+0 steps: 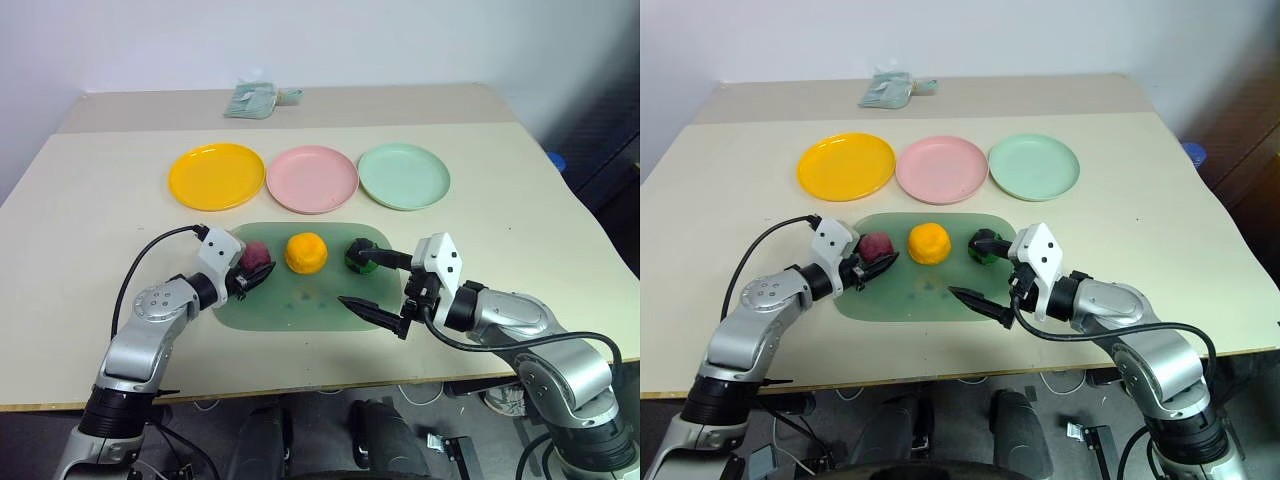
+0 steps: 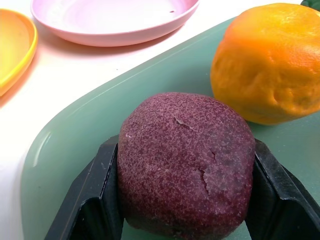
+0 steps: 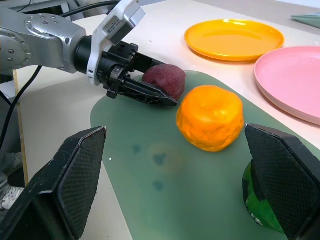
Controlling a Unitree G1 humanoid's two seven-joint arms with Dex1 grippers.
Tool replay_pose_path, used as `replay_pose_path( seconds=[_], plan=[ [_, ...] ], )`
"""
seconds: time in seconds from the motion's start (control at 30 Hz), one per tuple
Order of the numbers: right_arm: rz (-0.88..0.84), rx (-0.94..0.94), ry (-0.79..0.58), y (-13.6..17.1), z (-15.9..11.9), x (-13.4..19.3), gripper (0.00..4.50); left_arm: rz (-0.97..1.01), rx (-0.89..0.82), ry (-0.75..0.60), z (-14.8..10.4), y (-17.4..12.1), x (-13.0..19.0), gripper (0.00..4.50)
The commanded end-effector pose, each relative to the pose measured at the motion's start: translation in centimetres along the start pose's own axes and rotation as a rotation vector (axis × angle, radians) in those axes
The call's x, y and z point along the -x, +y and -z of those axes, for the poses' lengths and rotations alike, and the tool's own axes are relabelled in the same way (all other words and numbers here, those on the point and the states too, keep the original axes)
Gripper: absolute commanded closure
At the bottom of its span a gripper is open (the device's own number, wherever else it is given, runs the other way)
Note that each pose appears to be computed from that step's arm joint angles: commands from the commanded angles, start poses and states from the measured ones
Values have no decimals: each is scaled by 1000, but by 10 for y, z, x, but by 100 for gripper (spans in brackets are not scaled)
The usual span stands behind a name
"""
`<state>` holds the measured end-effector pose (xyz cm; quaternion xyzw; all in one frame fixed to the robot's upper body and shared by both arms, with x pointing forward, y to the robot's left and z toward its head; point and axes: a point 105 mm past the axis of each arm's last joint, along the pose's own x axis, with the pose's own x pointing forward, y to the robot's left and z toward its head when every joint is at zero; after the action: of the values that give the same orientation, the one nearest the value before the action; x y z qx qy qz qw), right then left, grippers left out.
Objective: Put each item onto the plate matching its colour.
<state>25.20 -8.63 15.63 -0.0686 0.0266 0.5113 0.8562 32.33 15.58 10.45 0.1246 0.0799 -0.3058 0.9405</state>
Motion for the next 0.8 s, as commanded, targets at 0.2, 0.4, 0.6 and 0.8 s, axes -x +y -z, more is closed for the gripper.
replay_pose_path(
  seconds=[0.2,0.4,0.6,0.8],
  plan=[
    [1,64,-68,1,-21,-1,0,-181,41,-155,-46,31,-9,198],
    [24,105,-114,-9,-37,-8,0,-204,55,-183,-78,30,-56,198],
    [59,125,-135,-15,-43,-13,0,-256,50,-95,-106,37,-124,198],
    [186,154,-102,-29,-37,-13,0,-242,0,-29,-114,29,-154,198]
  ],
)
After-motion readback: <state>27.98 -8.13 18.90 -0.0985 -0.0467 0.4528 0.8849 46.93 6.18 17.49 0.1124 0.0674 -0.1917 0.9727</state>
